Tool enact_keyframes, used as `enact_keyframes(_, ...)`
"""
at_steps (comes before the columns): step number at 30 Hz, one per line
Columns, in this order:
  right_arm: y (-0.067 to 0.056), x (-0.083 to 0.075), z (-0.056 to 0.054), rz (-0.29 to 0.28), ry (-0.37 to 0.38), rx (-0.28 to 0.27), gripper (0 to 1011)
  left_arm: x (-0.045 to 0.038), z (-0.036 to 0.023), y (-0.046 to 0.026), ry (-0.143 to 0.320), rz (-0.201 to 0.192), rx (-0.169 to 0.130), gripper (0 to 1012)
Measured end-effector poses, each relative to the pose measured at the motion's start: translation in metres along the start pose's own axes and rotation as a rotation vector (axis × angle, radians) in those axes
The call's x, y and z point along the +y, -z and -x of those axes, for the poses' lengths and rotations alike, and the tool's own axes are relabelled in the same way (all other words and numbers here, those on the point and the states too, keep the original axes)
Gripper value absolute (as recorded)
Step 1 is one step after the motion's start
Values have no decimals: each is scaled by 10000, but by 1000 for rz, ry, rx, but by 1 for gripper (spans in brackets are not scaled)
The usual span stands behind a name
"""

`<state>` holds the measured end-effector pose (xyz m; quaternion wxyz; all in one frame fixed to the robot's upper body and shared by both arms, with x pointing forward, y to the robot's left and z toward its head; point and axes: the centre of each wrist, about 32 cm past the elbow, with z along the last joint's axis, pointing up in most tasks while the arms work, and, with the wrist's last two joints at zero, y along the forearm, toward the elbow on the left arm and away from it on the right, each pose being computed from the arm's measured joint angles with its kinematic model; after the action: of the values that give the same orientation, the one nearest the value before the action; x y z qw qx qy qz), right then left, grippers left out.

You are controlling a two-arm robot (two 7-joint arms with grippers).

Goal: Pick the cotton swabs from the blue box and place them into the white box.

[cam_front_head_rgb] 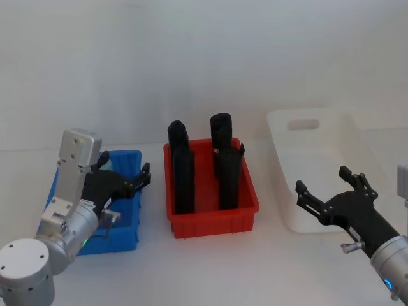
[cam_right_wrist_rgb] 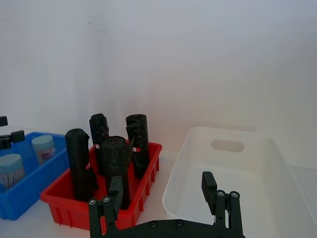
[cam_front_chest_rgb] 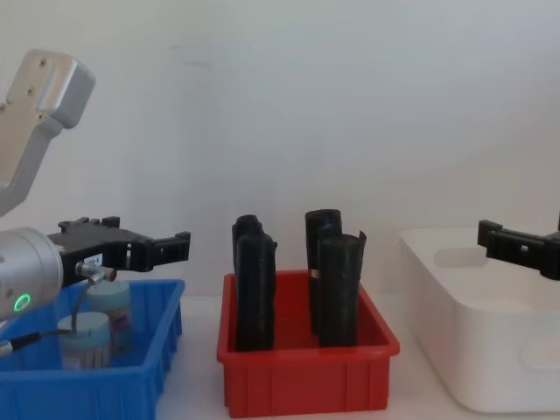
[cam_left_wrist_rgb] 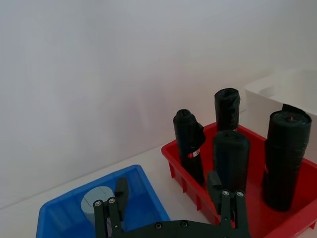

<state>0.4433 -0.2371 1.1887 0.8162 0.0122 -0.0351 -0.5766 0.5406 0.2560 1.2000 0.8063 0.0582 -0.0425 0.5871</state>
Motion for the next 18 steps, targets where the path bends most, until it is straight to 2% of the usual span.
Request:
enact_keyframes(5,0,0,0,0,0,0,1002,-45,-122,41,-38,-53,22,1004)
enact_keyframes(10,0,0,0,0,0,0,1002,-80,-216,75,-72,-100,41,1004)
enact_keyframes(18,0,0,0,0,0,0,1002,-111,-306,114,-105,-156,61,1004)
